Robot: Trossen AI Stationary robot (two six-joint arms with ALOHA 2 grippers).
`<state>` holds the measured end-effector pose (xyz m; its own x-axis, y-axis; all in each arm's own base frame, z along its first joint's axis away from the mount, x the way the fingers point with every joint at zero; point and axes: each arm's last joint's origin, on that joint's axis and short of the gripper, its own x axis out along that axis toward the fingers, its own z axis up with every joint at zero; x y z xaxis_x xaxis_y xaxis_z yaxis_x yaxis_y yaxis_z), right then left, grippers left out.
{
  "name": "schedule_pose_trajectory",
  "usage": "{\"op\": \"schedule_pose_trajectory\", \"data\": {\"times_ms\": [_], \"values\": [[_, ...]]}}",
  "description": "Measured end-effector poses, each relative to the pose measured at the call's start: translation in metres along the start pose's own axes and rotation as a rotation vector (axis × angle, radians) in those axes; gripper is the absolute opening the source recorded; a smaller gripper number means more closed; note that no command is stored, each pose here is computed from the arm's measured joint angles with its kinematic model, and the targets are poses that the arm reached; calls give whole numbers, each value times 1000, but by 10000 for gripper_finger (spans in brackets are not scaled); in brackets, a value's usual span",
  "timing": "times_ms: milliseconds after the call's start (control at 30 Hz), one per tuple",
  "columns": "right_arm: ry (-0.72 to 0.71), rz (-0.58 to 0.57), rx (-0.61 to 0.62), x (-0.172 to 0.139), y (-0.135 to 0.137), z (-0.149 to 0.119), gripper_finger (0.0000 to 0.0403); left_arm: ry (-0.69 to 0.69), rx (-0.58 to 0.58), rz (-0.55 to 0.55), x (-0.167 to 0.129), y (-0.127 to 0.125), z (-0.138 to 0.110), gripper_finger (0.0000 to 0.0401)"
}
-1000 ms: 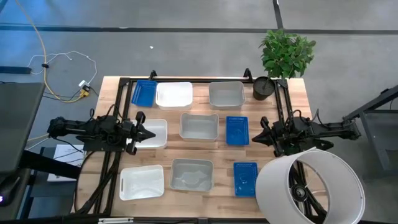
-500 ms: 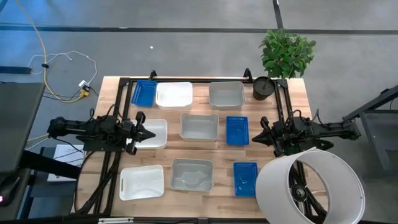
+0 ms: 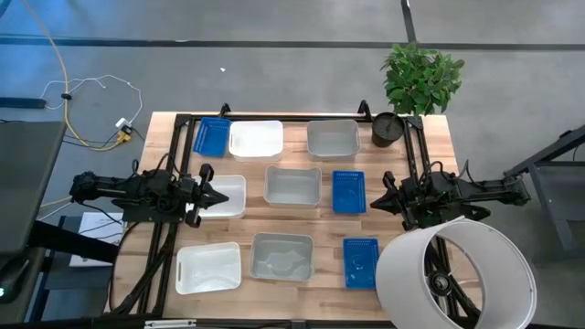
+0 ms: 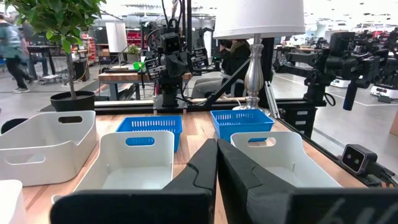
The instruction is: Stack baskets by color
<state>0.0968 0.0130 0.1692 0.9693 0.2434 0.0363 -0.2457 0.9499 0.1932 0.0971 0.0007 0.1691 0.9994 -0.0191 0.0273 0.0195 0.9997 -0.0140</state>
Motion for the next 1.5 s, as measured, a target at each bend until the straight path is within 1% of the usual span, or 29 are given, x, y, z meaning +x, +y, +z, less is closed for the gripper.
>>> {"op": "schedule_pose_trajectory", "data": {"times_ms": [667,800,1067,1133,1233,1400,1467,1500], "values": [[-1,-1,0,0,0,0,0,0,0,0,0,0,0,0],[-11,-52,0,0,-2,0,0,0,0,0,0,0,0,0],[-21,-52,2,0,-1,1,0,0,0,0,0,0,0,0],[-73,-41,60,0,-1,6,0,0,0,0,0,0,0,0],[-253,-43,105,-3,2,23,0,0,0,0,0,0,0,0],[-633,-87,108,-17,6,53,0,0,0,0,0,0,0,0],[-739,-131,100,-23,6,61,0,0,0,0,0,0,0,0],[-763,-166,85,-24,6,63,0,0,0,0,0,0,0,0]]}}
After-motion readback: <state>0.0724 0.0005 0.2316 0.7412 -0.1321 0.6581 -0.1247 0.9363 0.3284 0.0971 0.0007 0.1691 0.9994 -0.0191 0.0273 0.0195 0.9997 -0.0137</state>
